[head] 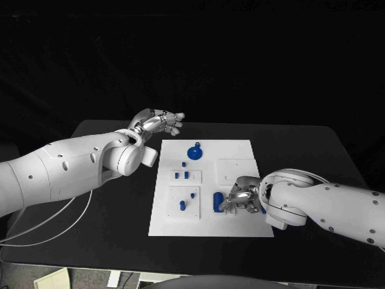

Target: Assemble the parts on the task board

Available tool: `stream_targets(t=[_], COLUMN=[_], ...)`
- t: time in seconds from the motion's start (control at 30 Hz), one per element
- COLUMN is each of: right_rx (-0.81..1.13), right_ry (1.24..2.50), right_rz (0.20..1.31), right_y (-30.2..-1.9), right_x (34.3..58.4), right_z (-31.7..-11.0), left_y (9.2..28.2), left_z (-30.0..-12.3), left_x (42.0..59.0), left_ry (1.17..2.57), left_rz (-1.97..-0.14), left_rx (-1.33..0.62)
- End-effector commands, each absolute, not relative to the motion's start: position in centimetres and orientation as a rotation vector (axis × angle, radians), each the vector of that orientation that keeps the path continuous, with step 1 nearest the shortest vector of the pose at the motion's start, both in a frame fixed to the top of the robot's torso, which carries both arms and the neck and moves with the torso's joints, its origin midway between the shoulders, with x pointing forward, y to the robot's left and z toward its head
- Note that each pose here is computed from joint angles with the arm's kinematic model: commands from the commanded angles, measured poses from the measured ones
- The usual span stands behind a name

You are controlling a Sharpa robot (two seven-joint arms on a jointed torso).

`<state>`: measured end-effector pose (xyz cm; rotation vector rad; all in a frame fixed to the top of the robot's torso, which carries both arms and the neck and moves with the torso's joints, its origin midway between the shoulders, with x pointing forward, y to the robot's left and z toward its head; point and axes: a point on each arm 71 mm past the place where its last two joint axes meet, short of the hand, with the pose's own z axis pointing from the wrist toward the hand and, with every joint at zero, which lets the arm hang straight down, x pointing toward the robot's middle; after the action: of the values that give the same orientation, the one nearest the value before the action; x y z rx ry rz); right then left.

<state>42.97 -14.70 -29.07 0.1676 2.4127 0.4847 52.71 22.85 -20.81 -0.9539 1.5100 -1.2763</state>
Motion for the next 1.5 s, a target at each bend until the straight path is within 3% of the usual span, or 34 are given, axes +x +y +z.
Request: stream_targets(t=[0.03,0.53,0.97,1.17,1.5], right_rx=[0.142,0.092,0.126,0.178,0.232], right_ry=[2.408,2.464,2.435,2.366,2.206], right_rz=[0.479,0.453,0.467,0.48,0.381], right_y=[-14.6,-14.3,-14.9,-17.1,-23.2], right_x=[43.0,42.9,42.9,42.9,45.3], right_z=[-29.2,-29.5,-29.4,-28.8,-24.7], left_y=[22.7,22.8,22.9,22.8,23.1], left_z=[-20.7,-20.7,-20.7,-20.7,-20.7], left_x=[52.7,52.7,52.7,52.7,52.6], left_ry=[1.51,1.51,1.51,1.512,1.512], left_rz=[-1.293,-1.289,-1.284,-1.287,-1.284], left_rx=[-0.951,-0.953,-0.955,-0.954,-0.956])
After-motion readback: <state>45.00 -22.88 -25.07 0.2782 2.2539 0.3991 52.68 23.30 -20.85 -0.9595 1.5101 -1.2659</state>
